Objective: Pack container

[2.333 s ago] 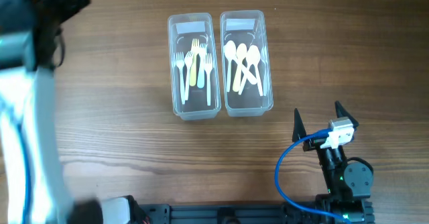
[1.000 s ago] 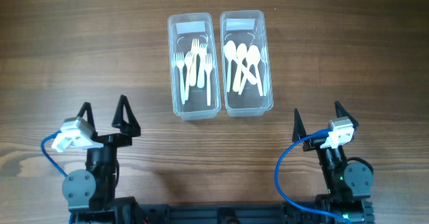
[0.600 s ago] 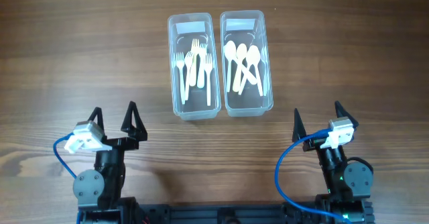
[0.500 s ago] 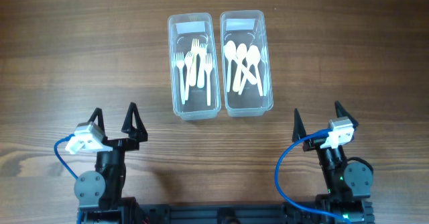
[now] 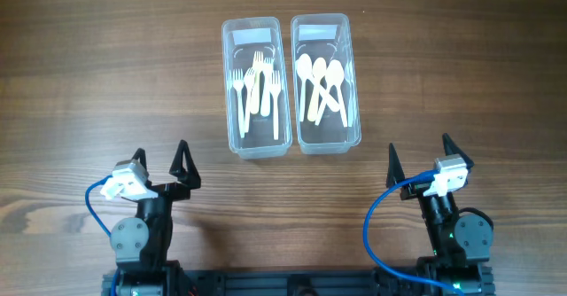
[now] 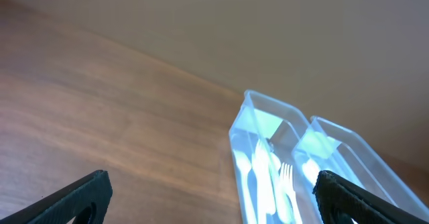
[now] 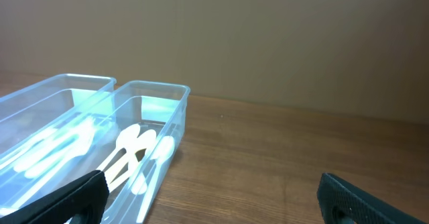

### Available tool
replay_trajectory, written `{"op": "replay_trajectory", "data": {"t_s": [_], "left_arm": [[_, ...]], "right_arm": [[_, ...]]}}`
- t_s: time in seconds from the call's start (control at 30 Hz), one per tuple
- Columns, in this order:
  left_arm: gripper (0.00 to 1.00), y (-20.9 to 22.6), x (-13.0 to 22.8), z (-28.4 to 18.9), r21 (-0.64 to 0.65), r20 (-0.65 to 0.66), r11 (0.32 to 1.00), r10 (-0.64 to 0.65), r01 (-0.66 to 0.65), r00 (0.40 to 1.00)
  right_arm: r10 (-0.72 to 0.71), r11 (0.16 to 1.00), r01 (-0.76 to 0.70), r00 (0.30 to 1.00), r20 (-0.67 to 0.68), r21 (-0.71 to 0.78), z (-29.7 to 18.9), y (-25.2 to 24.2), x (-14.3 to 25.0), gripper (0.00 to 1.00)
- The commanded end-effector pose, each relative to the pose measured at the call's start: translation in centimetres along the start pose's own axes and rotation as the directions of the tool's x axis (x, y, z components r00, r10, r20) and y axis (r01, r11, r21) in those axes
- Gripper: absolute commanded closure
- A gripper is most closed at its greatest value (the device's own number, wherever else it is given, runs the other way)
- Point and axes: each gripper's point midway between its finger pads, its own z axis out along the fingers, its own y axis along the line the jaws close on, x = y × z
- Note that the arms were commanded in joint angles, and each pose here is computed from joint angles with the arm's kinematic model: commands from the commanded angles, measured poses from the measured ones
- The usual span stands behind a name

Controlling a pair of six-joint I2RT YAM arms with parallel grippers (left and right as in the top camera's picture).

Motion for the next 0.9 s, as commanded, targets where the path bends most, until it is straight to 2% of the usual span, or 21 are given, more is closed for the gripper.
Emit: {"op": "replay_trajectory", "data": {"t_s": [0.0, 0.17, 0.4, 0.87], "left_arm": [[0.00, -0.14, 0.32, 0.02, 0.013, -0.002, 0.999, 0.031, -0.031, 1.000], [0.00, -0.17, 0.32, 0.02, 0.015, 0.000, 0.981, 0.196, -0.196, 0.981], [0.00, -0.17, 0.32, 0.02, 0.014, 0.004, 0.914, 0.405, -0.405, 0.914], [0.00, -0.27, 0.39, 0.03, 0.021, 0.002, 0.910, 0.413, -0.413, 0.911]], "right_arm": [[-0.003, 1.000, 0.003, 1.000, 0.005, -0.012, -0.01, 0.25, -0.12, 0.00], [-0.003, 1.000, 0.003, 1.000, 0.005, -0.012, -0.01, 0.25, -0.12, 0.00], [-0.002, 1.000, 0.003, 1.000, 0.005, -0.012, -0.01, 0.25, -0.12, 0.00], [-0.003, 1.000, 0.003, 1.000, 0.005, -0.012, -0.01, 0.25, -0.12, 0.00]]}}
